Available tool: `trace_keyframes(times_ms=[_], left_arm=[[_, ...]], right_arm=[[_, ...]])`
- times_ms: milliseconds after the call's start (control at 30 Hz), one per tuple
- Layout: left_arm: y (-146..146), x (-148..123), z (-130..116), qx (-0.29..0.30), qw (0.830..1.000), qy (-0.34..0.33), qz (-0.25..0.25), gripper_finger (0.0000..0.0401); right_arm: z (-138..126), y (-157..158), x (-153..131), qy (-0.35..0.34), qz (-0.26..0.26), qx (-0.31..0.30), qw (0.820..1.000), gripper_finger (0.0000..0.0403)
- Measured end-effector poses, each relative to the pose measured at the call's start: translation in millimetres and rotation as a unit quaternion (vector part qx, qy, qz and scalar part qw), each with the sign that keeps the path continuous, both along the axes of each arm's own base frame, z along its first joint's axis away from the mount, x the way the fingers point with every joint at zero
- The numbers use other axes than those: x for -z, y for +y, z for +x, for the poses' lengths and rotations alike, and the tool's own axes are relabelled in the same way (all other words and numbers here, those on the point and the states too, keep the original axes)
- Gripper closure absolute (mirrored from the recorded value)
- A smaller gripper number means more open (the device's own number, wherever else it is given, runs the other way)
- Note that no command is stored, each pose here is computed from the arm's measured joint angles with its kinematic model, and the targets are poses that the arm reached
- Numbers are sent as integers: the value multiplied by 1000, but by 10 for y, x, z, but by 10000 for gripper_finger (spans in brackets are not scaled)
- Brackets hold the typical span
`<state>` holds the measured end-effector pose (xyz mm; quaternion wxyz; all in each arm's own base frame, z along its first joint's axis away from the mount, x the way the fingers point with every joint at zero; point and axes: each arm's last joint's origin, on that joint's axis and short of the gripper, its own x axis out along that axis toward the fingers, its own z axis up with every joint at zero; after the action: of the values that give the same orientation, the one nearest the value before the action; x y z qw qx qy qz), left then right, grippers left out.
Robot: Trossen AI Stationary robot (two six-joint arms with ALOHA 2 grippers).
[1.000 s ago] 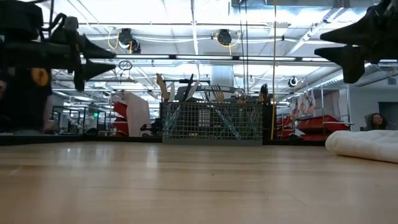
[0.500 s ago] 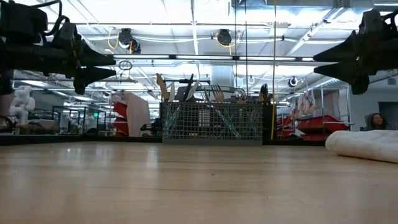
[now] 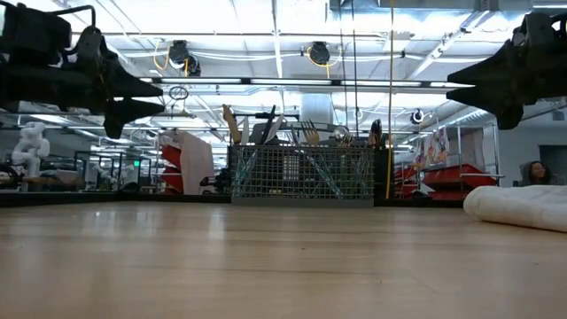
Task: Sort silverware
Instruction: Return to Home Position
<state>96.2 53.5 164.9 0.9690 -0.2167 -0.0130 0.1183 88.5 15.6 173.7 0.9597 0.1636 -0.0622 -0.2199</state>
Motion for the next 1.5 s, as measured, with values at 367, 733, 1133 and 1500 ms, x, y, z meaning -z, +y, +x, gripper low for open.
trace_keyframes(times_ms=[367,733,1133,1500], left_arm=[[-4,0,9,-30,1000,3,8,221],[-3,2,9,-32,999,3,8,221],[-3,3,9,-32,999,3,9,221],[-3,3,9,-32,999,3,9,221]], right_arm=[[-1,-2,9,20,-32,5,999,227],[0,-1,10,23,-36,4,999,227],[0,-1,10,23,-36,4,999,227],[0,-1,11,23,-37,4,999,227]])
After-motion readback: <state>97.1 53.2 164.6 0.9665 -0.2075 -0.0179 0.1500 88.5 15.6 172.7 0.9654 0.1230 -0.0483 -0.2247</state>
